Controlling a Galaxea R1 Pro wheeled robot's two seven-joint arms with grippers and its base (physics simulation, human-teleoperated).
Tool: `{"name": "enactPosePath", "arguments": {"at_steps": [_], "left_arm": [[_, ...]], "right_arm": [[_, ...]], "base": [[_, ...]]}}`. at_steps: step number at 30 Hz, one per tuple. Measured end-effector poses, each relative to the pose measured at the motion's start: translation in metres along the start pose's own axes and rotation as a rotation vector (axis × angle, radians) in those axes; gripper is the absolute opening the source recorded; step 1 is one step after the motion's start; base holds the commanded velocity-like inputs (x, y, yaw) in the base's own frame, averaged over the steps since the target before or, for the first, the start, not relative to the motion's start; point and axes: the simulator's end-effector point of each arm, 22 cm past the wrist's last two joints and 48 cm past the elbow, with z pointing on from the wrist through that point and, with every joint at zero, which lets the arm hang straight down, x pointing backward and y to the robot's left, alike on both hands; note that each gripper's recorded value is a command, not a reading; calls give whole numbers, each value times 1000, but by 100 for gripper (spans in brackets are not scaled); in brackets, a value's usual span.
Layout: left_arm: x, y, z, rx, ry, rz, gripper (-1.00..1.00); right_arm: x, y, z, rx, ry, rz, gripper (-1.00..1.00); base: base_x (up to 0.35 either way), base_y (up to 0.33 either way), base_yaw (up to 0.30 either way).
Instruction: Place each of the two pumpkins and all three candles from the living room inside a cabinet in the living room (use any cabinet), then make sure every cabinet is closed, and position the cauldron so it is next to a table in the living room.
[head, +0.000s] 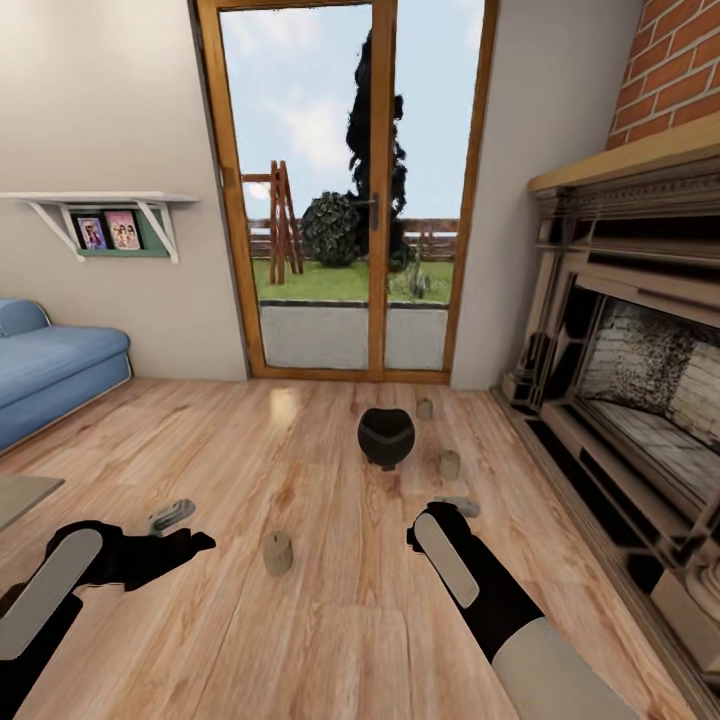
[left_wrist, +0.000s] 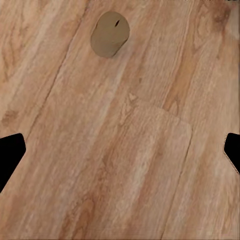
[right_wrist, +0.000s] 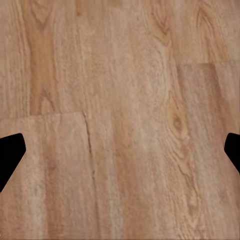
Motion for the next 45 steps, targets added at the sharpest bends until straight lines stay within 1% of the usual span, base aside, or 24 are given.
{"name": "enactPosePath", "arguments": {"at_steps": [11,14,17,20,23,26,27,28,29,30,31,32,33,35,41,45], "left_arm": [[2,1,1,-2,6,-1,100],[7,9,7,-18,27,-15,100],[16,18,16,-34,58,-37,100],[24,22,22,-41,83,-49,100],[36,21,30,-47,114,-51,100],[50,8,38,-29,139,-56,100],[57,3,43,-31,150,-44,100],[63,1,46,-47,155,-18,100],[67,0,49,-60,159,3,100],[76,3,55,-84,175,24,100],[85,4,60,-97,192,35,100],[96,-1,65,-100,212,43,100],[101,-3,67,-100,220,48,100],[107,-9,70,-96,231,53,100],[111,-12,72,-93,237,55,100],[117,-22,75,-83,243,57,100]], "right_arm": [[-5,3,-4,-14,-13,7,100],[-14,6,-11,-28,-38,17,100],[-17,7,-13,-33,-45,17,100],[-21,9,-17,-40,-58,20,100],[-35,12,-29,-61,-96,30,100],[-48,17,-41,-83,-136,39,100],[-55,19,-48,-95,-158,46,100],[-63,20,-57,-109,-183,54,100],[-69,21,-63,-121,-203,60,100],[-80,22,-76,-141,-240,71,100],[-89,23,-88,-157,-270,79,100],[-99,25,-103,-182,-307,84,100],[-104,26,-112,-197,-322,80,100],[-107,28,-123,-217,-333,65,100],[-108,32,-129,-234,-337,57,100],[-108,33,-130,-238,-338,57,100]], "base": [[337,16,0],[330,102,0],[328,77,0],[328,22,0],[330,5,0],[298,1,0],[202,0,0],[173,0,0],[117,0,0],[75,0,0],[38,0,0],[25,0,0],[16,0,0],[7,0,0],[2,0,0],[0,0,0]]}}
